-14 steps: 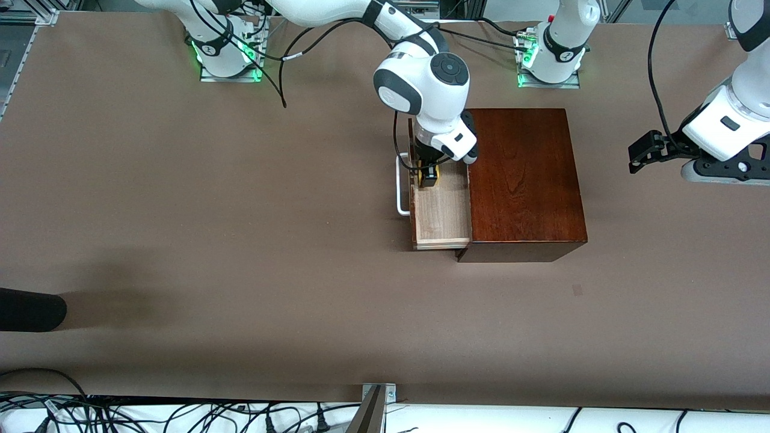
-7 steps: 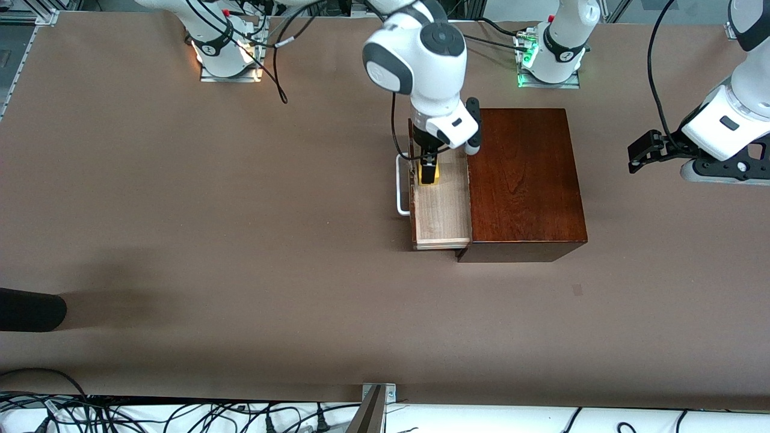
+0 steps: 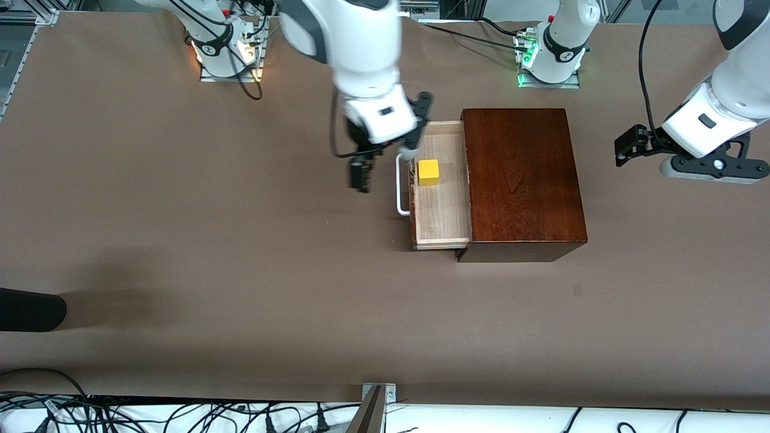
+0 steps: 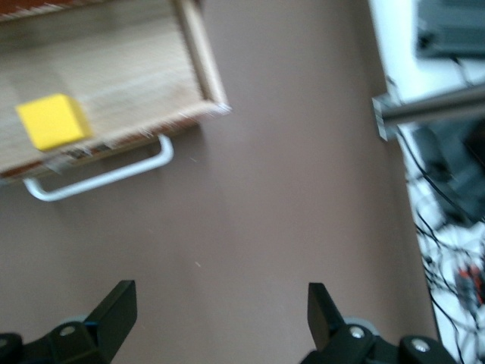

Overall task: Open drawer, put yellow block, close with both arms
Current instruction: 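Open the right gripper and raise it out of the drawer, then withdraw the right gripper while the left gripper reaches the drawer front, then push the drawer front into the box with the left gripper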

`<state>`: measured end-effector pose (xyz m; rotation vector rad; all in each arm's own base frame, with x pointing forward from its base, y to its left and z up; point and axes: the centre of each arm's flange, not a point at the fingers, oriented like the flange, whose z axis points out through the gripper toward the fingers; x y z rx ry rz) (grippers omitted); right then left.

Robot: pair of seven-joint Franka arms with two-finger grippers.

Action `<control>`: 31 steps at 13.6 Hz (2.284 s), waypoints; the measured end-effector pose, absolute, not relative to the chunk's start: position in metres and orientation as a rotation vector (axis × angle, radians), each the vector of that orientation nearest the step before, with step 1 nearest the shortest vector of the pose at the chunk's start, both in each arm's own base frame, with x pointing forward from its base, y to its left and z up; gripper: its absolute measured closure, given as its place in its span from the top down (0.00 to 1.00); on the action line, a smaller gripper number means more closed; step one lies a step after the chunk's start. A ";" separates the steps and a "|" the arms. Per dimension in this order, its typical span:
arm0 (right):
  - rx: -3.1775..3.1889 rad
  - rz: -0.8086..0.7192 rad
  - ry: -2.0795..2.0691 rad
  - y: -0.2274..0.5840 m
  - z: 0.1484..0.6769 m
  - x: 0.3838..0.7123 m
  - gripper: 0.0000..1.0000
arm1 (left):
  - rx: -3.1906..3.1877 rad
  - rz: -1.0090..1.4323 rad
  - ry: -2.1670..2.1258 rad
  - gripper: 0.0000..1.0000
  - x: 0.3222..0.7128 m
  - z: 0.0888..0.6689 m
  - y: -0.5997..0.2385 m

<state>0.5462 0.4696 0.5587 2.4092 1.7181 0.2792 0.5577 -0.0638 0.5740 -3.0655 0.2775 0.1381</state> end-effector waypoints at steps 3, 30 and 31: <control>2.469 0.365 1.563 0.410 0.580 0.591 1.00 | -3.016 0.246 0.711 1.00 0.550 0.561 -0.099; 3.141 0.019 0.505 0.083 0.588 0.600 1.00 | -2.306 0.141 2.203 1.00 0.506 0.314 -0.501; 3.136 0.017 0.480 0.085 0.588 0.600 1.00 | -2.273 0.147 2.213 1.00 0.505 0.308 -0.502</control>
